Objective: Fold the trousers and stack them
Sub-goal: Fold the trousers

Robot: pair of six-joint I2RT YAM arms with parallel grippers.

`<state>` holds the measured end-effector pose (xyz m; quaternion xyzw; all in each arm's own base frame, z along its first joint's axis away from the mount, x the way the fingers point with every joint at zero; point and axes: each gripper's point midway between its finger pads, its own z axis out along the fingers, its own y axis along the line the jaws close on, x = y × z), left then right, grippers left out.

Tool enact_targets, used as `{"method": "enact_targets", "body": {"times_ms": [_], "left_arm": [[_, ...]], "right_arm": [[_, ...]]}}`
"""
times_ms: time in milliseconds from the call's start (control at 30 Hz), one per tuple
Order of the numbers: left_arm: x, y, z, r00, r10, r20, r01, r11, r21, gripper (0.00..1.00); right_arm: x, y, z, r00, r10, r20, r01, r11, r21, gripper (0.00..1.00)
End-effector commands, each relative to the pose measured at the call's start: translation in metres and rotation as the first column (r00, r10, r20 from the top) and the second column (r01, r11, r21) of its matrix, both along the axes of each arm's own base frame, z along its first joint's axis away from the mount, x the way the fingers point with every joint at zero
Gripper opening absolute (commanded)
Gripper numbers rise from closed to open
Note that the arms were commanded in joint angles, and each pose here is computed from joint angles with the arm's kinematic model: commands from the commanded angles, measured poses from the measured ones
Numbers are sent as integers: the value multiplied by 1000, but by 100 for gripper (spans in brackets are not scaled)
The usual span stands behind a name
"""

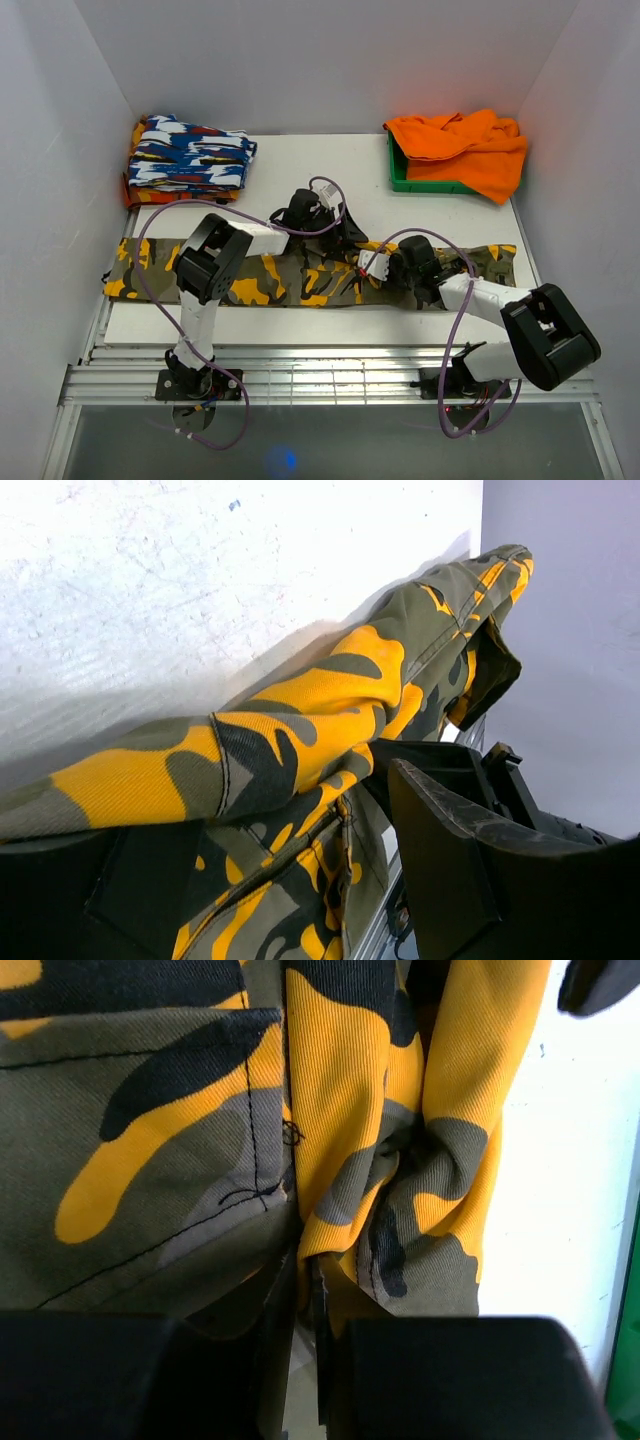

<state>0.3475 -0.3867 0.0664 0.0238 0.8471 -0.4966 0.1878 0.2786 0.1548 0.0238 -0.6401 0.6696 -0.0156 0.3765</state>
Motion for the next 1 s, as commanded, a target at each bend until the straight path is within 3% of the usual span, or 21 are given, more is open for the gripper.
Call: {"method": "enact_targets", "body": {"times_ms": [0, 33, 100, 167, 267, 333, 433, 467, 567, 700, 867, 967], "left_arm": [[3, -17, 10, 1000, -20, 5, 20, 999, -47, 81], [3, -19, 8, 1000, -16, -12, 15, 999, -50, 81], [0, -24, 3, 999, -21, -33, 19, 998, -57, 81], [-2, -28, 1, 998, -19, -54, 16, 997, -69, 81], [-3, -28, -5, 997, -7, -82, 0, 997, -74, 81], [-4, -28, -8, 996, -4, -93, -3, 997, -75, 81], [-4, -28, -8, 995, -3, -96, -6, 996, -87, 81], [-4, -30, -5, 996, -9, -91, 0, 995, -99, 81], [-5, -32, -2, 995, -18, -96, 6, 992, -124, 81], [-5, -35, -1, 994, -18, -109, 2, 990, -143, 81], [-8, -40, 0, 991, -28, -130, 6, 985, -171, 77], [-13, -46, -2, 988, -42, -146, 15, 984, -177, 76]], "right_arm": [[-21, -2, -24, 993, 22, -120, -24, 999, -22, 16], [-19, -4, -24, 994, 9, -111, -13, 1000, -28, 18], [-12, -3, -19, 996, -25, -88, 24, 1000, -10, 48], [-3, -3, -9, 997, -61, -48, 61, 998, 1, 69], [11, -1, 9, 995, -102, 4, 102, 994, 34, 75], [17, 3, 22, 992, -119, 31, 117, 990, 74, 74], [18, -2, 36, 986, -143, 84, 135, 986, 99, 65], [17, -2, 43, 985, -143, 99, 131, 984, 118, 50], [0, -3, 37, 992, -105, 67, 97, 988, 119, 33], [-9, -13, 26, 991, -123, 47, 118, 989, 91, 41], [-25, -18, 6, 994, -103, -21, 104, 993, 55, 29], [-34, -24, -13, 992, -105, -75, 106, 994, 12, 28]]}}
